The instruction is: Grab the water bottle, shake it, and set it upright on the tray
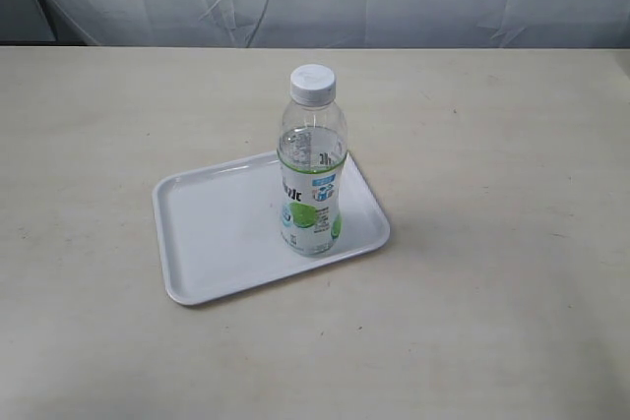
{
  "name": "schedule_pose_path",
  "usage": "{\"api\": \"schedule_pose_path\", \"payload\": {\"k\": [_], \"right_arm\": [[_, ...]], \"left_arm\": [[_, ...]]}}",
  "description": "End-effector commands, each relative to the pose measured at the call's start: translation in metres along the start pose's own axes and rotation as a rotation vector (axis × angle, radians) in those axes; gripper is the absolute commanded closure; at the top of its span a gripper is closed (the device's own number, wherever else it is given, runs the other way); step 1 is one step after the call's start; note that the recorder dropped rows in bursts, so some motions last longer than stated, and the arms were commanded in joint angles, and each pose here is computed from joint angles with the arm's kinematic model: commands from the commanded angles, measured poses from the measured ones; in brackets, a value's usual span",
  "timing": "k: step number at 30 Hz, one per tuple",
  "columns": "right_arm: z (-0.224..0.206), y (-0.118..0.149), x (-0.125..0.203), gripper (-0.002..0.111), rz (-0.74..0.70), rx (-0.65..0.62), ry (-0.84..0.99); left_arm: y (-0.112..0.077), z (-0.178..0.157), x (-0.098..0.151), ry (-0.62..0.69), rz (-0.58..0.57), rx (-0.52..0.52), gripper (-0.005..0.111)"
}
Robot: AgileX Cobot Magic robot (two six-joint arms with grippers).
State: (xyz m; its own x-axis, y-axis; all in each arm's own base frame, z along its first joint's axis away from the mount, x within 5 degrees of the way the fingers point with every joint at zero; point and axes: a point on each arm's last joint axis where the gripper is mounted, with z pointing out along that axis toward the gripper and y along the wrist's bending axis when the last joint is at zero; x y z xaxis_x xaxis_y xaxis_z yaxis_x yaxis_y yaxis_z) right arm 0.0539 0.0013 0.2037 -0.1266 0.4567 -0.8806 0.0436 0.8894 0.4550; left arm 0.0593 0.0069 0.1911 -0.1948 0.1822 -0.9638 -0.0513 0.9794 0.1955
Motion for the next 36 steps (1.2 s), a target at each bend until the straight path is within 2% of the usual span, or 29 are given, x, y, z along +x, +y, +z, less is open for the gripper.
{"api": "schedule_pose_path", "payload": {"k": [1,36], "right_arm": [[0.0011,-0.0034,0.0039,0.109,-0.033,0.021,-0.001],[0.0019,-0.0051,0.007,0.109,-0.03,0.028,0.012]], "left_arm": [[-0.0002,-0.0002,-0.0006,-0.015,-0.012,0.0,0.107],[-0.0002,-0.0002,-0.0006,-0.015,-0.012,0.0,0.107]]}}
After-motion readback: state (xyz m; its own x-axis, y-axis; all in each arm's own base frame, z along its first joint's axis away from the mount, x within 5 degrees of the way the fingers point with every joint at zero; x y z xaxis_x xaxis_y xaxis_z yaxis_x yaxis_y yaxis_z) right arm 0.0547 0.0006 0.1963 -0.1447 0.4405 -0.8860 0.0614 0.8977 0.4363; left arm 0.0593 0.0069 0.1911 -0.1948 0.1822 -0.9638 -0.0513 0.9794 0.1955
